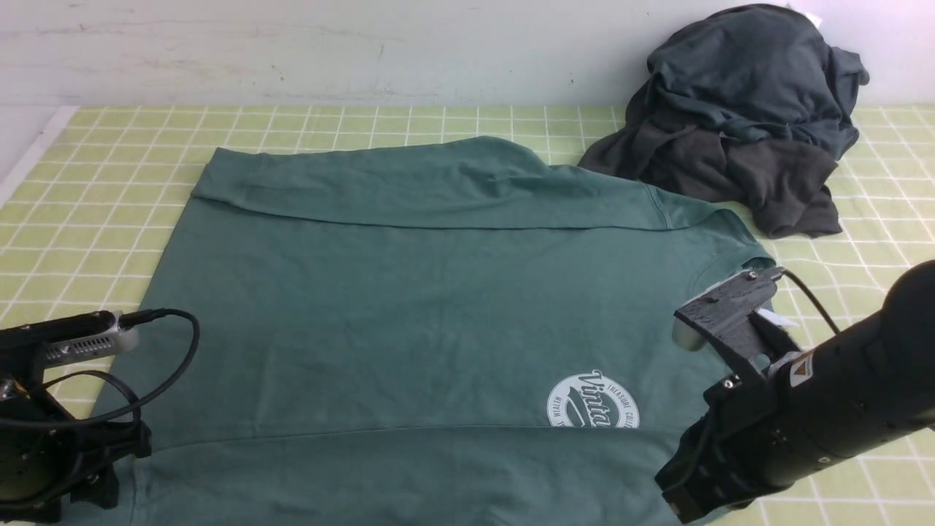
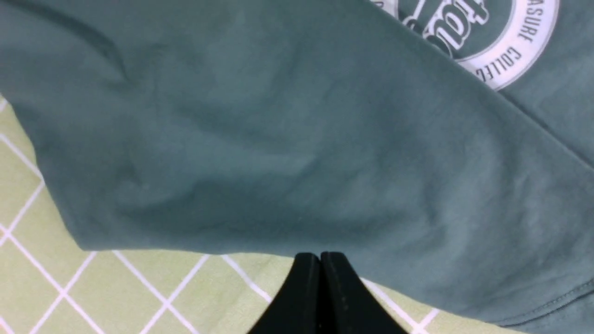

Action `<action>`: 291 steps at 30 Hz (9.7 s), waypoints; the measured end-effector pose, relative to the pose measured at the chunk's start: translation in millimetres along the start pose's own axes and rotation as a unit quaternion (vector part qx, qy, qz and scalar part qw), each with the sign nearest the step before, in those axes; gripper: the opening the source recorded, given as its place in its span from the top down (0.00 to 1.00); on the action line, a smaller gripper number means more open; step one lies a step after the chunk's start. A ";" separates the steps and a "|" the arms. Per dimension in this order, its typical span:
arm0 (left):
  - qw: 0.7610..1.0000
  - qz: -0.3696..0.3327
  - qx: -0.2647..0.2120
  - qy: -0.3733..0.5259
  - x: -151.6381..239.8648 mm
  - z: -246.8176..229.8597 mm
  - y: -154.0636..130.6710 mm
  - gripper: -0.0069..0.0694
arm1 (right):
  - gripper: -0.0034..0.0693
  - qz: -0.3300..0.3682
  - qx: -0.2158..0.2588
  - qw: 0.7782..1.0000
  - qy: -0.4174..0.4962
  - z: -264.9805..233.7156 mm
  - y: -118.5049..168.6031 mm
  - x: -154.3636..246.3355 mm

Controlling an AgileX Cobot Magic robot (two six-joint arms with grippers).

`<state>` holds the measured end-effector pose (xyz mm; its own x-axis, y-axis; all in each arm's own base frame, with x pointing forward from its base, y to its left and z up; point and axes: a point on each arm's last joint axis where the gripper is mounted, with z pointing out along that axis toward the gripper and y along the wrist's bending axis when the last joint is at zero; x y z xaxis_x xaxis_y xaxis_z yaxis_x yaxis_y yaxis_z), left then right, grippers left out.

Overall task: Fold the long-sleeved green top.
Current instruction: Use the left arm to clamp the cuff closest to it, then use the left arm to drag and place the cuff at the centered position on the left edge of the fabric, then use the left arm to clamp the cuff farthest from it, then use the left arm to drag and drop the cuff onto the cuff closest to the left arm, then use both arms simultaneously to clamp the lower edge of the clothing fabric

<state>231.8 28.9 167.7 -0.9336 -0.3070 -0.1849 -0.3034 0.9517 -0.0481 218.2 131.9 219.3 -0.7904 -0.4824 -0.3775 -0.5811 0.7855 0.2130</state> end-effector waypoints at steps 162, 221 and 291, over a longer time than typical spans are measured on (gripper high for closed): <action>0.954 0.078 0.009 -0.291 -302.6 72.8 -94.0 0.57 | 0.97 -0.012 -0.050 0.999 0.013 35.8 -1.8 -6.0; 0.972 0.204 -0.117 0.021 -106.5 -10.6 -64.3 0.77 | 0.97 -0.041 -0.069 0.996 0.037 18.8 6.0 0.2; 0.689 0.716 -0.094 0.060 42.5 13.4 -24.0 0.70 | 0.97 -0.134 -0.110 0.985 -0.022 -40.2 31.4 5.9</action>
<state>202.0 -6.8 147.8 -0.3058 0.9363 0.1726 0.9368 0.2635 0.2300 187.6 138.2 260.0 -0.5969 -0.6397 -0.4842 -0.7992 0.5269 0.2892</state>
